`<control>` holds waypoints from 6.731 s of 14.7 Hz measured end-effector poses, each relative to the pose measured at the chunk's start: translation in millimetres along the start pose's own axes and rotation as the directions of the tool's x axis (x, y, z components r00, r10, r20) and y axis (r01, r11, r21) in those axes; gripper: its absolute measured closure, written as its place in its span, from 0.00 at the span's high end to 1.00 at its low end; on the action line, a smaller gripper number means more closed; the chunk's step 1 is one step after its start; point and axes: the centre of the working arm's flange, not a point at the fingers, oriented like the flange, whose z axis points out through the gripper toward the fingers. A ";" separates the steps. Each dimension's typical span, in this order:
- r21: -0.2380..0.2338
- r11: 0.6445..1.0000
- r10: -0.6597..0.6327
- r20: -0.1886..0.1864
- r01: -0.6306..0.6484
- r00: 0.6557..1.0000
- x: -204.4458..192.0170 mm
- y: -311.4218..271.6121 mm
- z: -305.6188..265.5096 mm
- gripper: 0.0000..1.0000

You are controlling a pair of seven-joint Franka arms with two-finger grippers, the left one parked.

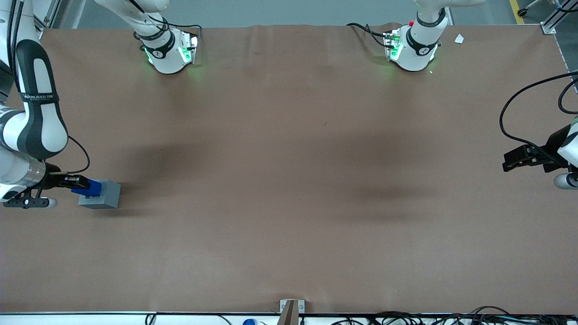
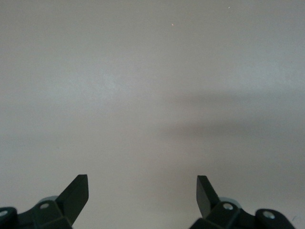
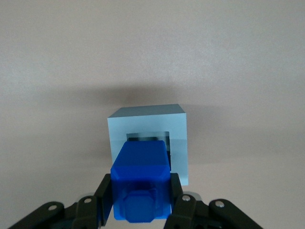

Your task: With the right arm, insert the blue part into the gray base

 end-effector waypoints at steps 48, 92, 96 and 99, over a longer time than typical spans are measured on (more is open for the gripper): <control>-0.001 1.000 0.006 0.005 -0.006 1.000 0.6 2.7 6.8 0.51; 0.000 1.000 -0.002 0.027 0.002 1.000 15.6 2.7 10.2 0.51; 0.008 1.000 -0.002 0.062 0.002 0.998 14.0 2.5 11.6 0.51; 0.011 1.000 -0.003 0.073 0.002 0.997 14.3 2.4 12.0 0.51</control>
